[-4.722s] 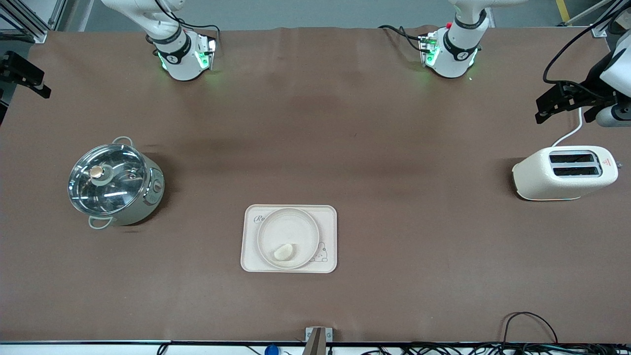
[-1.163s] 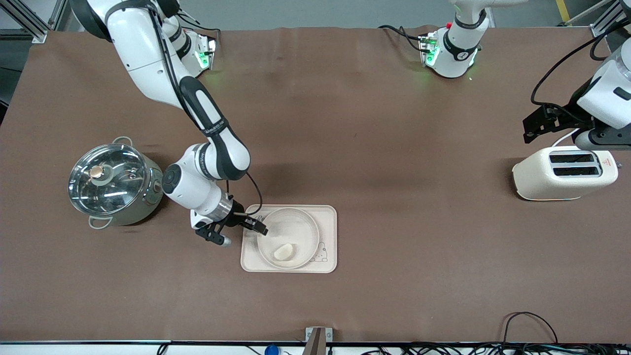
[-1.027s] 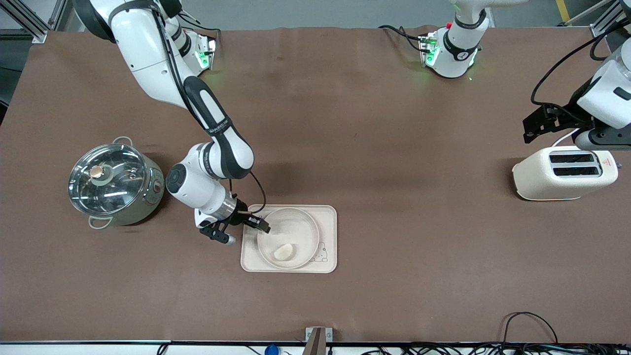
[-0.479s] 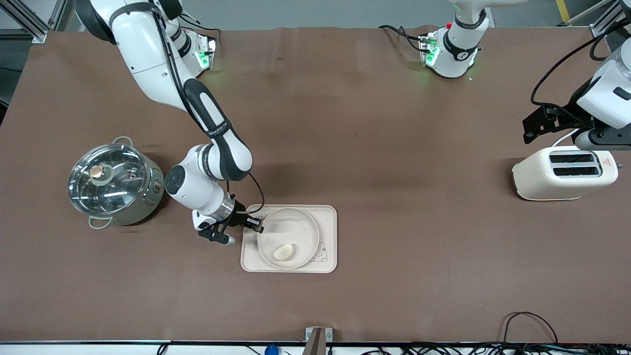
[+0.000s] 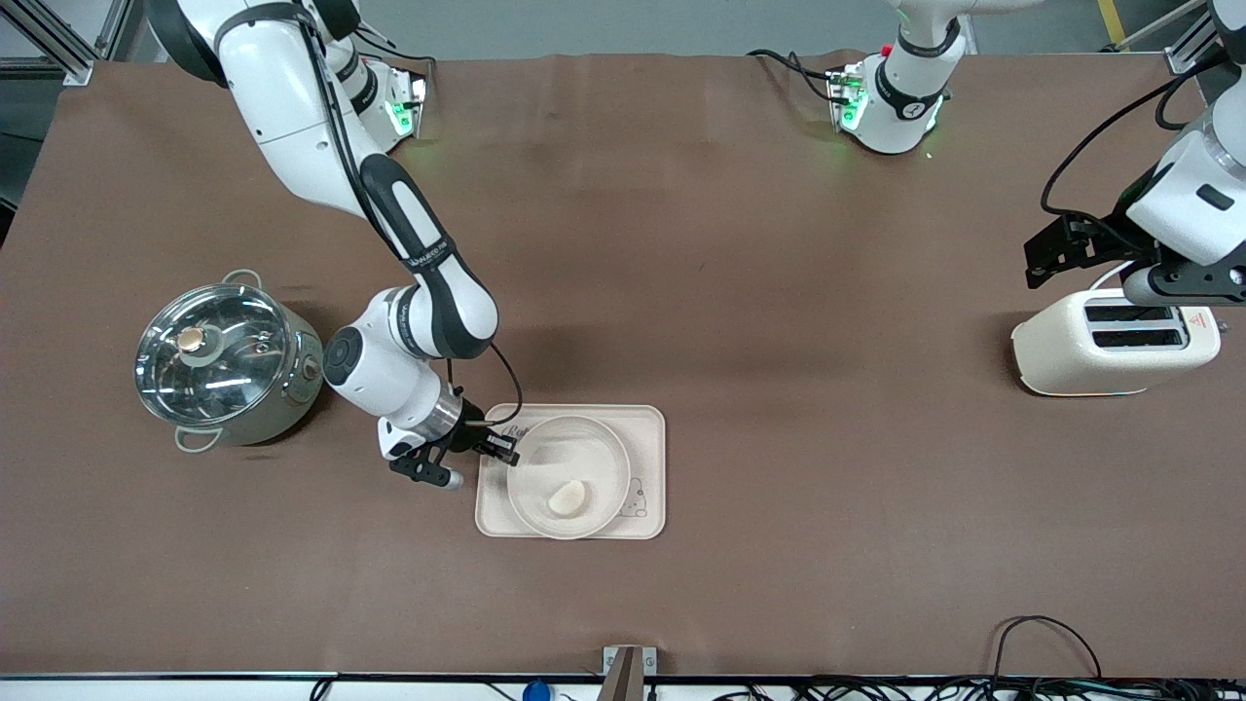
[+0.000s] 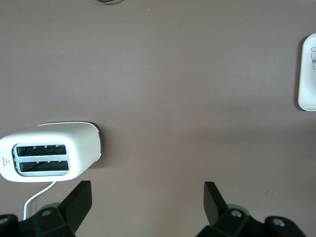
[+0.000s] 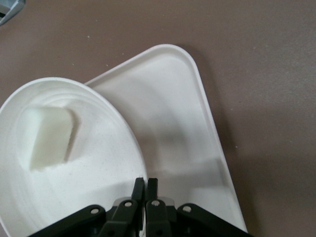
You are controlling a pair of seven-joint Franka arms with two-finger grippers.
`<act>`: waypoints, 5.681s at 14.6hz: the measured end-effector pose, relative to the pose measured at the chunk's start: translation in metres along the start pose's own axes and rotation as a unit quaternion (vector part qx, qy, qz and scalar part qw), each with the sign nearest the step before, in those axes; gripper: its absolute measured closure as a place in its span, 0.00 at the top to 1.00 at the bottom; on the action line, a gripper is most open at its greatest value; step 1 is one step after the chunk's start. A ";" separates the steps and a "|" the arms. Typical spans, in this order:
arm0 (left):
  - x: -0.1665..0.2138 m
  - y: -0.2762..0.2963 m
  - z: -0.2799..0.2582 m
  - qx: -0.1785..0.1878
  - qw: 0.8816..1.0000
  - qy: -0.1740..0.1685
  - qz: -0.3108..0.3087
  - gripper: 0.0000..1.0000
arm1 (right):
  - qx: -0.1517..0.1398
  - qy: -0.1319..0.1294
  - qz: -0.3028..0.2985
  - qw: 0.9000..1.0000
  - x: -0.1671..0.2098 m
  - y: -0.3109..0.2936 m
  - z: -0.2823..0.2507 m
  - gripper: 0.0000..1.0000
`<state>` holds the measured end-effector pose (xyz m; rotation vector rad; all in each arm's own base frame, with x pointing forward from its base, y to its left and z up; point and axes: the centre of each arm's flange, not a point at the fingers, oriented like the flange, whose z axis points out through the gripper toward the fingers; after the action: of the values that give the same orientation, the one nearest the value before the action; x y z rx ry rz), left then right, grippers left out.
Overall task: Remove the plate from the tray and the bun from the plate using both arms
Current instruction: 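Lower the right gripper and pinch the white plate's rim, then slide the plate off the tray with the right gripper, then release the plate and retract the right gripper while the left gripper approaches, then lower the left gripper over the white bun in the plate, then close the left gripper on the white bun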
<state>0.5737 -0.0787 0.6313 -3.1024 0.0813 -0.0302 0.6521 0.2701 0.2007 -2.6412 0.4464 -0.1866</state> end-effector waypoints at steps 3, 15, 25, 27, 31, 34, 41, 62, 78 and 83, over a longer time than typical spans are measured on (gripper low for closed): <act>0.000 0.000 -0.001 0.000 1.000 0.001 0.000 1.00 | 0.007 0.003 0.009 1.000 0.001 -0.008 -0.004 0.04; 0.001 -0.005 -0.004 0.000 1.000 0.005 -0.004 1.00 | 0.001 -0.077 0.002 0.997 -0.058 -0.019 -0.064 0.04; 0.002 -0.005 -0.005 -0.001 1.000 0.010 -0.005 1.00 | -0.055 -0.052 -0.078 0.994 -0.216 0.014 -0.056 0.04; 0.002 -0.005 -0.005 -0.001 1.000 0.010 -0.005 1.00 | -0.057 -0.044 -0.071 0.995 -0.214 0.019 -0.054 0.04; 0.002 -0.007 -0.005 -0.001 1.000 0.010 -0.006 1.00 | -0.077 -0.026 -0.062 0.995 -0.211 0.042 -0.032 0.04; 0.002 -0.007 -0.005 -0.001 1.000 0.010 -0.006 1.00 | -0.082 -0.028 -0.053 0.995 -0.212 0.048 -0.026 0.06; 0.004 0.011 -0.004 -0.003 1.000 0.017 0.008 1.00 | -0.049 0.001 -0.016 0.999 -0.193 0.034 -0.046 0.62; -0.023 0.438 0.258 -0.100 0.983 0.072 0.138 1.00 | -0.215 -0.094 -0.143 0.961 0.024 0.106 -0.515 1.00; -0.129 0.552 0.396 -0.034 0.973 0.134 0.186 0.79 | -0.220 -0.097 -0.145 0.960 0.012 0.099 -0.591 1.00; -0.114 0.546 0.414 -0.058 0.968 0.162 0.184 0.75 | -0.219 -0.094 -0.147 0.960 0.008 0.098 -0.598 1.00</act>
<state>0.4404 -0.6021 0.1946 -3.1053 0.6885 -0.5374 0.5105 -0.0618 0.6874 -3.1156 0.0262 0.0845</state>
